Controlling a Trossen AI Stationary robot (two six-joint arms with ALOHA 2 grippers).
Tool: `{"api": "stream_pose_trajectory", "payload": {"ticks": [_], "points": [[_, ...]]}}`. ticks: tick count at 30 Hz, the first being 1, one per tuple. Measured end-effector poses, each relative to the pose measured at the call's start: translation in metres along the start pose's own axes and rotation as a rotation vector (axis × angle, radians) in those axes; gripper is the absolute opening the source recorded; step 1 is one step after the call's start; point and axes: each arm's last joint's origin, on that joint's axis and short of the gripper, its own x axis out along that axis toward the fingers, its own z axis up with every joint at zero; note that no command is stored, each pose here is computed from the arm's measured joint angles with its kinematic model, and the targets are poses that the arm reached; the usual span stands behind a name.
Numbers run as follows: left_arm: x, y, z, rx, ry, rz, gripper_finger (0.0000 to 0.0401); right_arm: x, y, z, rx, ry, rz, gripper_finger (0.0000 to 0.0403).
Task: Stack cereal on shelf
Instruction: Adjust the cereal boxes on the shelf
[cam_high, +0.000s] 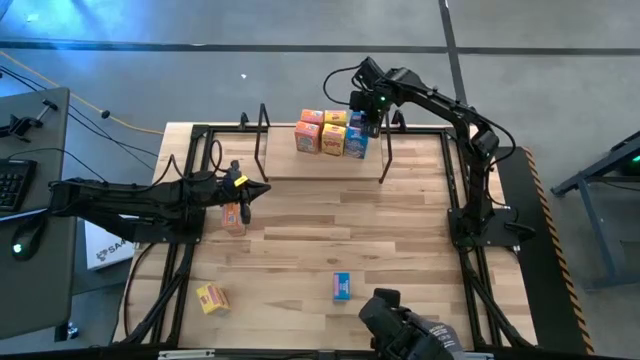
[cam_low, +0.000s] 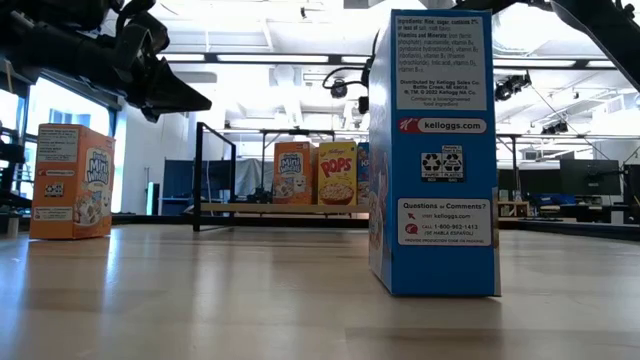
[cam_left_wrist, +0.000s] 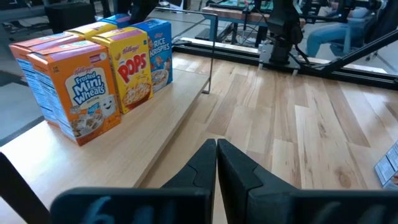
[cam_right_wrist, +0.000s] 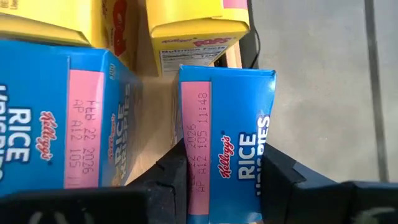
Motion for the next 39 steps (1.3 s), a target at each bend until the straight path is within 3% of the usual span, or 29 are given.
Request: {"api": "stream_pose_trajectory", "payload": {"ticks": [9, 17, 23, 31, 39], "points": [[0.0, 0.0, 0.0, -0.007, 0.001, 0.0, 0.0007, 0.0, 0.014, 0.011, -0.102, 0.015, -0.022, 0.0159], [0.0, 0.0, 0.0, -0.007, 0.001, 0.0, 0.0007, 0.0, 0.016, 0.014, -0.111, 0.017, -0.052, 0.02], [0.0, 0.0, 0.0, -0.007, 0.0, 0.0, 0.0007, -0.005, 0.015, 0.018, -0.114, 0.01, -0.085, 0.0202], [0.0, 0.0, 0.0, -0.002, 0.0, 0.0, 0.0007, -0.037, 0.014, 0.035, -0.126, -0.062, -0.132, 0.0202], [0.0, 0.0, 0.0, -0.001, 0.001, 0.0, 0.0007, -0.077, 0.043, 0.056, -0.06, -0.096, -0.096, 0.018]]}}
